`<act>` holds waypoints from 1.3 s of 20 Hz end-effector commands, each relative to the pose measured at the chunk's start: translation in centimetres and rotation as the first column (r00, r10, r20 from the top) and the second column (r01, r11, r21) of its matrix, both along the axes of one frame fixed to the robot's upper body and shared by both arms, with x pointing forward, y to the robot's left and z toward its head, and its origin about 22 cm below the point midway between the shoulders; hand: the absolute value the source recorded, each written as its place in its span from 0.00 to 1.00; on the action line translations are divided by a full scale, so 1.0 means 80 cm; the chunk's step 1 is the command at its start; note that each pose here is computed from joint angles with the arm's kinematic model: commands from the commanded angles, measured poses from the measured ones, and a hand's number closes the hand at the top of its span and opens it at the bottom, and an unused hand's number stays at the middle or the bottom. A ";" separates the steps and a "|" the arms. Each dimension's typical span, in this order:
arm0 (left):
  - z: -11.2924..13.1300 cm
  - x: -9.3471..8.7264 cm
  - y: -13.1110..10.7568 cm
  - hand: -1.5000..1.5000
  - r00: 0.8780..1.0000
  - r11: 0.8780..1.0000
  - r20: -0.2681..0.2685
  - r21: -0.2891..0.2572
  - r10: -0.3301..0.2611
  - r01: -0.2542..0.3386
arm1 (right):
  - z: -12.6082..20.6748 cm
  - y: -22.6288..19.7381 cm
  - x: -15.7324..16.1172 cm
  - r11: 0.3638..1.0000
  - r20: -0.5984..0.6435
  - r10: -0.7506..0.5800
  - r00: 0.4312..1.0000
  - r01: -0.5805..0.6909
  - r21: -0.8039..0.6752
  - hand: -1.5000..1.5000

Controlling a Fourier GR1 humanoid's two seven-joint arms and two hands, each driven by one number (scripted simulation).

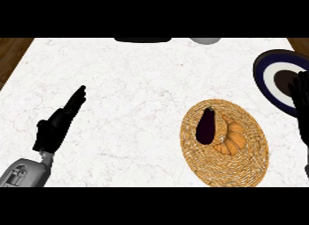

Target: Pick the croissant from the placemat and place it in the plate

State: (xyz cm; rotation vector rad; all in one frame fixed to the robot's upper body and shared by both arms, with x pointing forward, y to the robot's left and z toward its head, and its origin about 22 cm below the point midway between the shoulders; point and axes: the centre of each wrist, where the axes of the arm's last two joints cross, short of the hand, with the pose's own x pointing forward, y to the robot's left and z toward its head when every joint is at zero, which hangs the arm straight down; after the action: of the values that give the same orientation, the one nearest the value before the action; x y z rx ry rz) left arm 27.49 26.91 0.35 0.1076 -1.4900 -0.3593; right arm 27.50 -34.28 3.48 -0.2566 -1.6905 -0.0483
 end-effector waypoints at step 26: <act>-0.050 -0.049 -0.028 0.50 0.930 0.947 -0.330 -0.210 0.164 -0.241 | 0.059 -0.057 -0.123 0.806 -0.165 -0.242 0.956 0.104 -0.582 0.00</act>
State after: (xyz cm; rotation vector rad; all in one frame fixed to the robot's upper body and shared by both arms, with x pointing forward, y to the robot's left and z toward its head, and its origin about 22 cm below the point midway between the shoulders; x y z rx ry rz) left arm 23.27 24.59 -3.62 0.0035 -1.1842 -0.0046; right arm 18.42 -38.86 6.83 -0.8669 -1.5720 0.1618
